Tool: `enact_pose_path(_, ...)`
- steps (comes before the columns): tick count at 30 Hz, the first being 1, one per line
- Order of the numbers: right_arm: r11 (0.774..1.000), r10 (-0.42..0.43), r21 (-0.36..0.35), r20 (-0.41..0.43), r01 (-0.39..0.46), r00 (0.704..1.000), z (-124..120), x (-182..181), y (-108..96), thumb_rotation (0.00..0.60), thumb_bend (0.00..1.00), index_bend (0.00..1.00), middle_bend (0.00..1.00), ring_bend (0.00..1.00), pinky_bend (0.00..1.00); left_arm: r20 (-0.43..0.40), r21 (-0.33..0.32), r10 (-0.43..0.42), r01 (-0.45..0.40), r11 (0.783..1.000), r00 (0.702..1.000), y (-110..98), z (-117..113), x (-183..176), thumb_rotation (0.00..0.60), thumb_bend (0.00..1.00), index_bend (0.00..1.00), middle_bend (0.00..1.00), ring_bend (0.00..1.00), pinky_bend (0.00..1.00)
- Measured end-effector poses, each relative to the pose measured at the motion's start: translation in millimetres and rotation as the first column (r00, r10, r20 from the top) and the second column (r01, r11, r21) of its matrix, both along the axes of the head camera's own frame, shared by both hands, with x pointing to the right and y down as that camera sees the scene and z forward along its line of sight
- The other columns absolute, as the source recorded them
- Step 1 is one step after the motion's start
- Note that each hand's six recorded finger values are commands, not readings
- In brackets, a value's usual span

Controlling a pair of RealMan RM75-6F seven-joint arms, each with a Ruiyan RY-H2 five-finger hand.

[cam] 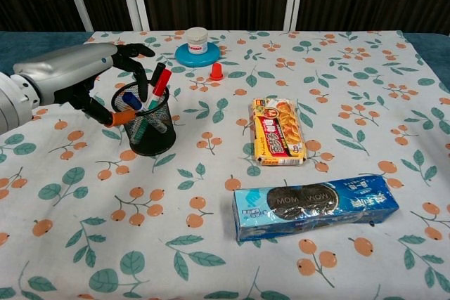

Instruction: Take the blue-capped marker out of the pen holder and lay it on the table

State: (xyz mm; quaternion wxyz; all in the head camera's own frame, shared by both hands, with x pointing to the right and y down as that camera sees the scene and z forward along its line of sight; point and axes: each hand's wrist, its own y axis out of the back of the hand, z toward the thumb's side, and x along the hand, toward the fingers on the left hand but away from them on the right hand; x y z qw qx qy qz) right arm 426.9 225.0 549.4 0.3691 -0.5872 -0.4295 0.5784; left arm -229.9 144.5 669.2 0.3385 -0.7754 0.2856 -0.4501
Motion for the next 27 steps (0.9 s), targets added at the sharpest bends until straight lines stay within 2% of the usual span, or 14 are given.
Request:
enact_pose_path(16, 1.000, 0.002, -0.002, 0.002, -0.002, 1.000, 0.1, 0.1, 0.1, 0.600, 0.10, 0.10, 0.01, 0.07, 0.17, 0.005, 0.014, -0.005, 0.005, 1.000, 1.000, -1.2, -1.6, 0.9, 0.600, 0.37, 0.54, 0.06, 0.00, 0.00)
enact_pose_path(27, 1.000, -0.004, -0.011, 0.006, 0.004, 1.000, 0.7, -0.1, 0.7, 0.600, 0.10, 0.10, 0.01, 0.06, 0.17, -0.035, 0.047, -0.014, 0.016, 0.999, 0.999, -2.8, -27.6, -2.2, 0.600, 0.37, 0.55, 0.06, 0.00, 0.00)
